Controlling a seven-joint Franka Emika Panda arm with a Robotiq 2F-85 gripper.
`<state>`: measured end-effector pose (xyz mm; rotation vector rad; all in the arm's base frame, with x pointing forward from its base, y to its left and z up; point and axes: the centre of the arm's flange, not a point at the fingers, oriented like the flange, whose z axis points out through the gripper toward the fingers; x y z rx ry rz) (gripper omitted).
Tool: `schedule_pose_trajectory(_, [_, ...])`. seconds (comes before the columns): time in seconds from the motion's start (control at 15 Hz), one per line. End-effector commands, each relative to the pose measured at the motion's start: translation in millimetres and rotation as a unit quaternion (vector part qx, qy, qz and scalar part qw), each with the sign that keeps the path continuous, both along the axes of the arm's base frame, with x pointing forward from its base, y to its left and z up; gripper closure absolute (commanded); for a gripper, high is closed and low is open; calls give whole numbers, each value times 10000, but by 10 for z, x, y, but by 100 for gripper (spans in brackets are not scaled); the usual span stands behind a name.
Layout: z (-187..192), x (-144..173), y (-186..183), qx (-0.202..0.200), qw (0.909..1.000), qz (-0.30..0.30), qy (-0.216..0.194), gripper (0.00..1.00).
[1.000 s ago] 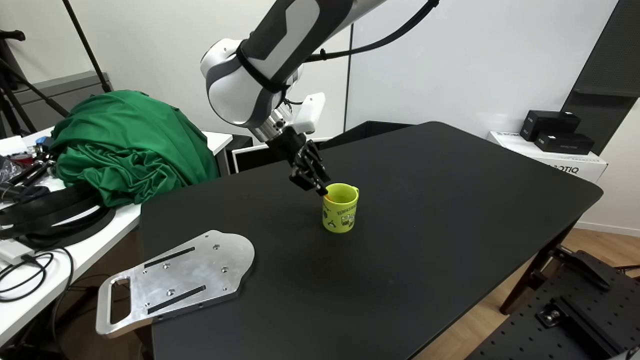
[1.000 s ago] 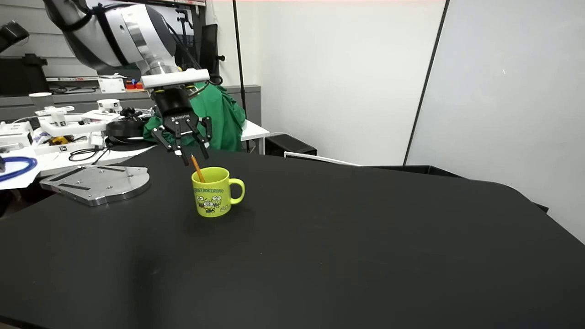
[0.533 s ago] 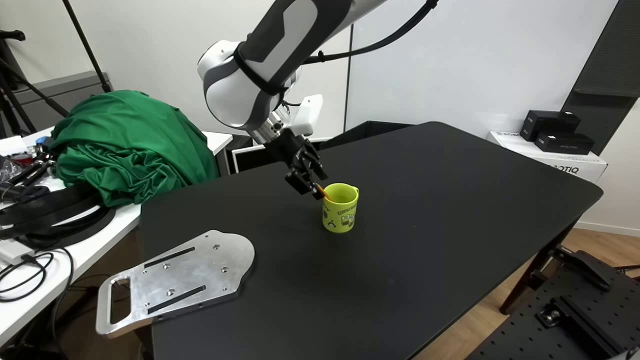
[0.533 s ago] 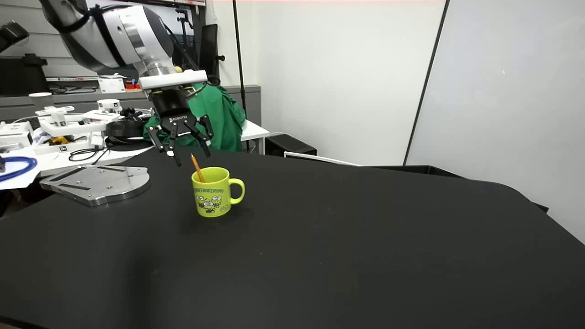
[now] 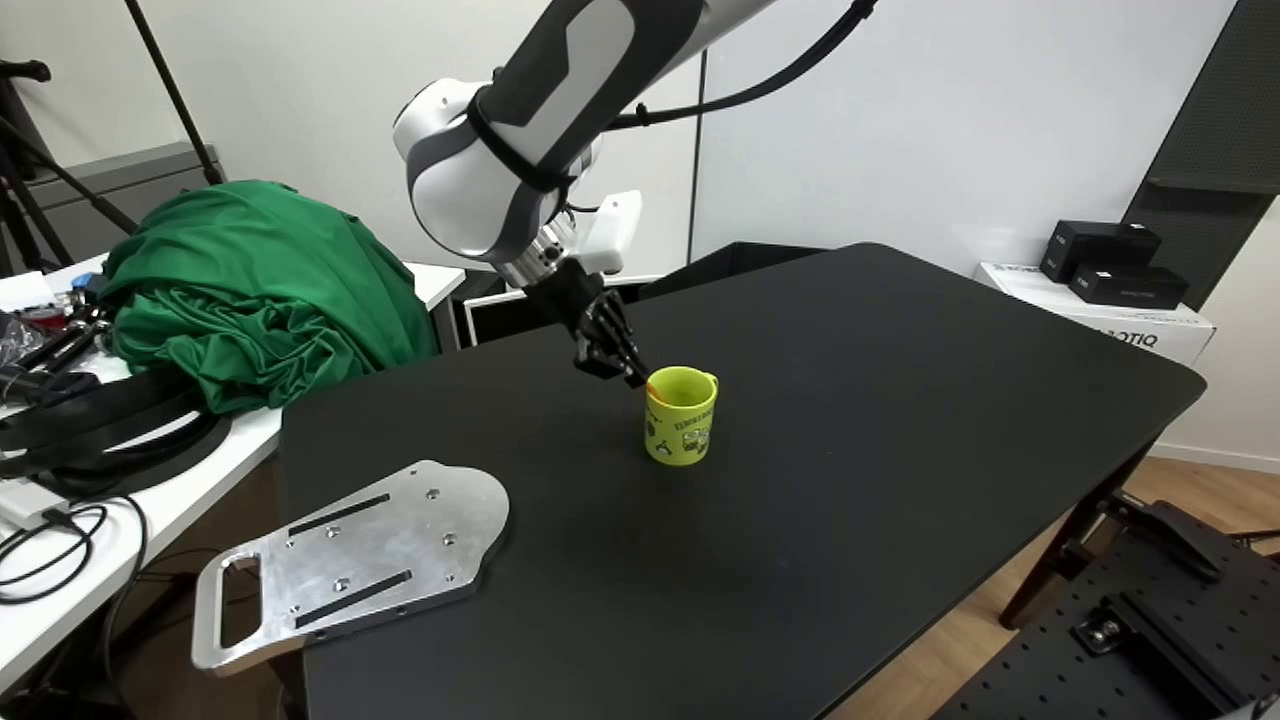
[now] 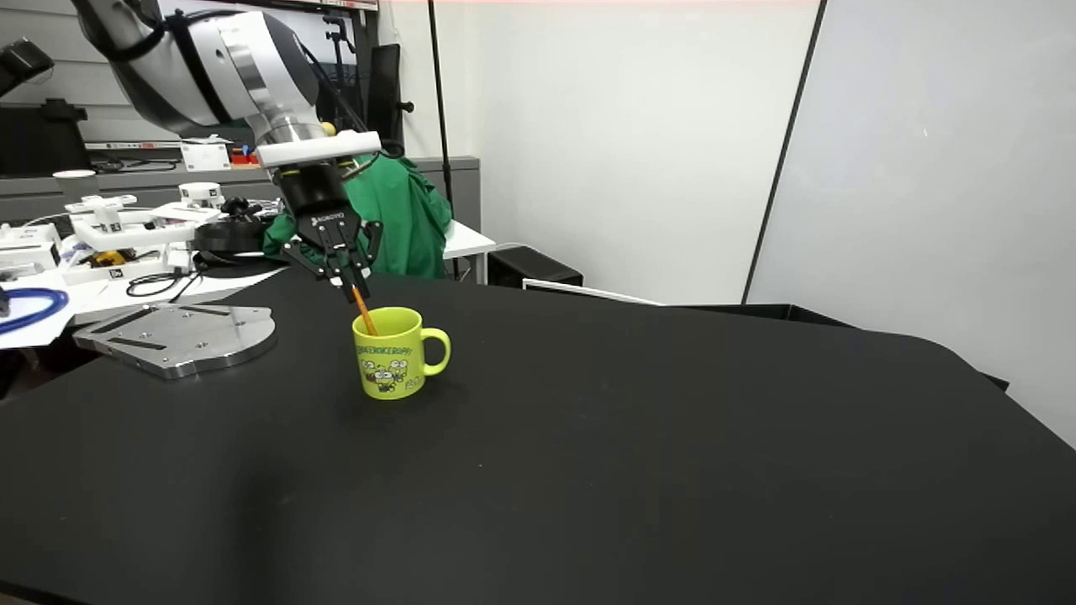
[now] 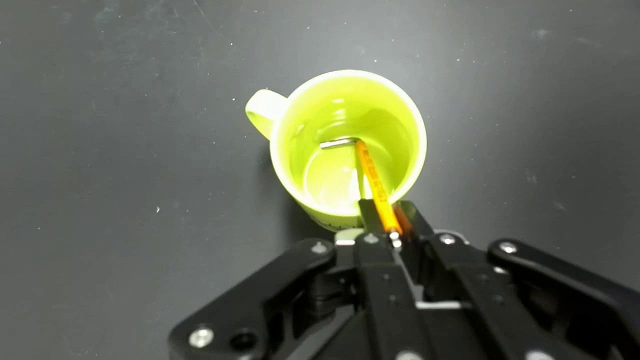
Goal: Pick up the orange object from the cup and put it on the table.
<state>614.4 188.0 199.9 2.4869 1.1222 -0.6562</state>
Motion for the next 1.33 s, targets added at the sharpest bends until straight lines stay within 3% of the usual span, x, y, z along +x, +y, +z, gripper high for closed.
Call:
schedule_pose_trajectory(0.0, [14,6,-25,52,10000,-50,-56,100])
schedule_pose_trajectory(0.4, [260,71,-92,280,9995,-123,56,98])
schedule_pose_trajectory(0.93, [1030,111,-187,537,9985,-117,-54,98])
schedule_pose_trajectory(1.27, [1444,23,-233,508,9987,36,101,98])
